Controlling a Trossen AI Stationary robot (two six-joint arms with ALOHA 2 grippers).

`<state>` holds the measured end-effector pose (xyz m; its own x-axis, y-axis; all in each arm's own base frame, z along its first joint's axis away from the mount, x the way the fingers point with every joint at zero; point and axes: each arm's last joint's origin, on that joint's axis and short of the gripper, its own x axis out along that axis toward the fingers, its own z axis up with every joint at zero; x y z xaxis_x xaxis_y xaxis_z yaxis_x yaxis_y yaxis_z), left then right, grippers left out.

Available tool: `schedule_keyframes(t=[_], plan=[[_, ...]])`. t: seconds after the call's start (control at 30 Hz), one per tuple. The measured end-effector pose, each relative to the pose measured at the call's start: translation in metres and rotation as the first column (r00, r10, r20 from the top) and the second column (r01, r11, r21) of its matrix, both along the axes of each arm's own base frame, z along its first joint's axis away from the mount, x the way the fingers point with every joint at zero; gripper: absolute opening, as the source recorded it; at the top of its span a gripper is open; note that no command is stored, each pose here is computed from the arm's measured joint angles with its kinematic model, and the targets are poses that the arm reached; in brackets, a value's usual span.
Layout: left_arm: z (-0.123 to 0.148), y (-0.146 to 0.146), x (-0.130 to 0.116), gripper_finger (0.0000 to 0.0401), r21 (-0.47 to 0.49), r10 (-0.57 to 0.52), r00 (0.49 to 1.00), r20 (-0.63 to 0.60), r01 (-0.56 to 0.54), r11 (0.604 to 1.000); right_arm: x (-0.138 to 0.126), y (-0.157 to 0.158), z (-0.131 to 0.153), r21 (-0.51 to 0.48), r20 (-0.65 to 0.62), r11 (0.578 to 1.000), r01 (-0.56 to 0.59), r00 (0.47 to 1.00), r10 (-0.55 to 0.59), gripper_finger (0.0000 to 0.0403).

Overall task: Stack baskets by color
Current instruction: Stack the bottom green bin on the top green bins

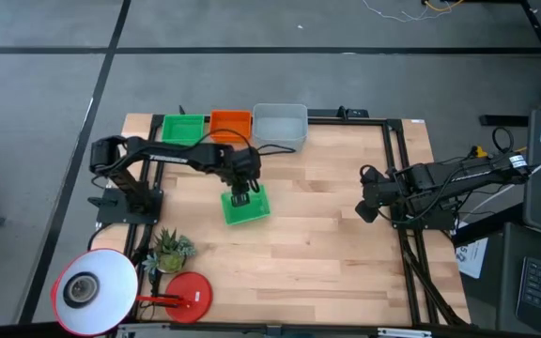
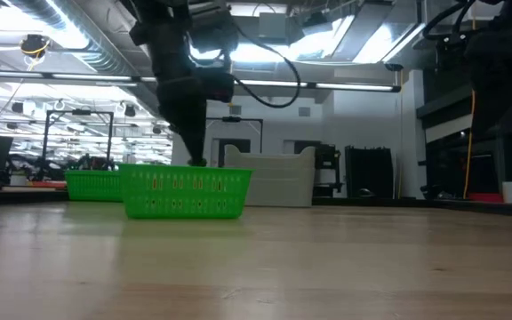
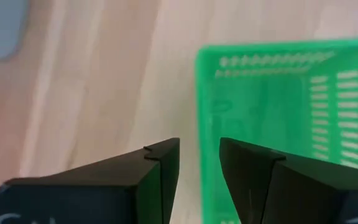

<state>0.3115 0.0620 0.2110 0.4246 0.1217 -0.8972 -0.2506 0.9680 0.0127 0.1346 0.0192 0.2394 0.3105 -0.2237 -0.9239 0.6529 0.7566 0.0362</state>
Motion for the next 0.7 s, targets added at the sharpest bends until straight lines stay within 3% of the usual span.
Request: schedule_keyframes(t=[0.3, 0.47, 0.7], plan=[[-0.005, -0.005, 0.004, 0.0107, 0.002, -0.021, 1.0, -0.002, 0.021, 1.0, 0.0, 0.0, 0.0, 0.007, -0.002, 1.0, -0.002, 1.0, 0.002, 0.0044], [-0.023, -0.003, 0.01, 0.0107, 0.03, -0.014, 0.998, -0.065, 0.016, 0.999, 0.0, 0.0, 0.0, 0.007, -0.003, 1.0, -0.002, 1.0, 0.002, 0.0044], [-0.051, -0.003, 0.017, 0.0106, -0.002, -0.027, 0.988, -0.151, 0.026, 1.0, 0.0, 0.0, 0.0, 0.007, -0.006, 1.0, -0.006, 1.0, 0.006, 0.0044]])
